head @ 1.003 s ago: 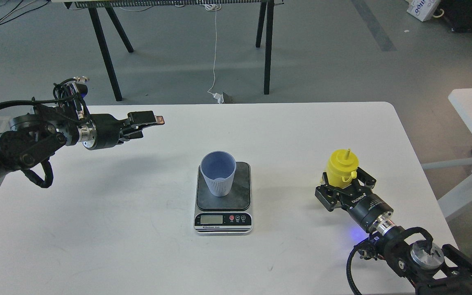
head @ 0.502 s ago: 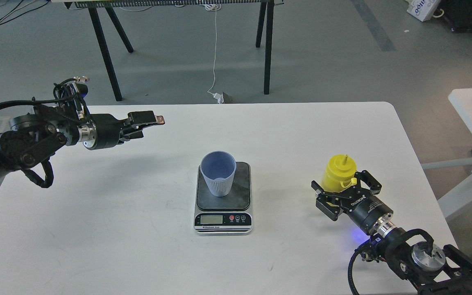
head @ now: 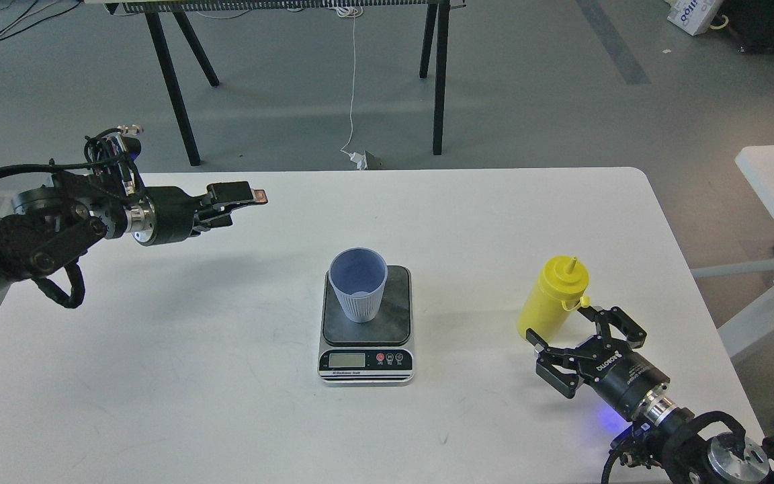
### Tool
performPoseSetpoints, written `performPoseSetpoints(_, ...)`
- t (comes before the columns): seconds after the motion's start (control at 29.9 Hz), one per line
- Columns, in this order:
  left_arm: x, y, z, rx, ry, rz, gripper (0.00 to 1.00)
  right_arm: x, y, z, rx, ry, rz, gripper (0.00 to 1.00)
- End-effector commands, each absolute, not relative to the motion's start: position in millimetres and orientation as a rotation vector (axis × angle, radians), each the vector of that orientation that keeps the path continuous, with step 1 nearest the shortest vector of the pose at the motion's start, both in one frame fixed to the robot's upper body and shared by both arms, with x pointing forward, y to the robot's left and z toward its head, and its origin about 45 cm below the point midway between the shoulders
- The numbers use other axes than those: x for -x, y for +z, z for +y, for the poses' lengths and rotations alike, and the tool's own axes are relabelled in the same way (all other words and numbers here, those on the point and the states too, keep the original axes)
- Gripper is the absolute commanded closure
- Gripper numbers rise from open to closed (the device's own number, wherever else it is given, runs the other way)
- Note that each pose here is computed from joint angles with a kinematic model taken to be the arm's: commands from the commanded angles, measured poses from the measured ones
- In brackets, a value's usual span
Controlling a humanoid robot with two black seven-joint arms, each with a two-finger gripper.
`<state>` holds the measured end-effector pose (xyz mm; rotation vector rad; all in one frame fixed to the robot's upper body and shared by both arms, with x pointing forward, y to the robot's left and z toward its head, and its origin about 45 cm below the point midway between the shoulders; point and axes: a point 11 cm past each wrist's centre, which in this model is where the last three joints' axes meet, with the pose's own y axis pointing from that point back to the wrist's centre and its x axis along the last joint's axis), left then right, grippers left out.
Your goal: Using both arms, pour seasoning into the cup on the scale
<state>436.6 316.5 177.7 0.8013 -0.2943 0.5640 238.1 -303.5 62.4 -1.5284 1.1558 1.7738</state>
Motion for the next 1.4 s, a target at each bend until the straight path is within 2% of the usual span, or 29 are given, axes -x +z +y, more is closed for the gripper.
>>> performPoseSetpoints(0.0, -436.8, 177.5, 315.3, -0.799, 0.563, -0.294, 0.01, -225.2, 65.6, -308.9, 1.523, 1.777, 1.161, 0.0)
performPoseSetpoints(0.27, -437.9, 179.3, 314.7, -0.791, 0.569, -0.294, 0.01, -198.4, 99.8, -351.1, 1.553, 1.695, 1.231, 0.0)
performPoseSetpoints(0.47, -440.1, 182.4, 310.2, -0.775, 0.571, -0.297, 0.01, -206.6, 134.9, -394.4, 1.654, 1.59, 1.328, 0.0)
performPoseSetpoints(0.57, -439.9, 182.3, 311.1, -0.774, 0.574, -0.295, 0.01, -225.4, 151.7, -405.8, 1.718, 1.512, 1.345, 0.0)
performPoseSetpoints(0.84, -438.2, 179.8, 309.9, -0.768, 0.573, -0.287, 0.01, -312.6, 197.5, -409.0, 2.019, 1.265, 1.385, 0.0)
performPoseSetpoints(1.07, -440.1, 185.2, 316.8, -0.735, 0.619, -0.264, 0.01, -365.2, 183.5, -384.5, 2.051, 1.279, 1.396, 0.0)
performPoseSetpoints(1.37, -444.2, 199.1, 344.7, -0.696, 0.728, -0.231, 0.01, -395.0, 183.4, -374.2, 2.085, 1.237, 1.437, 0.0)
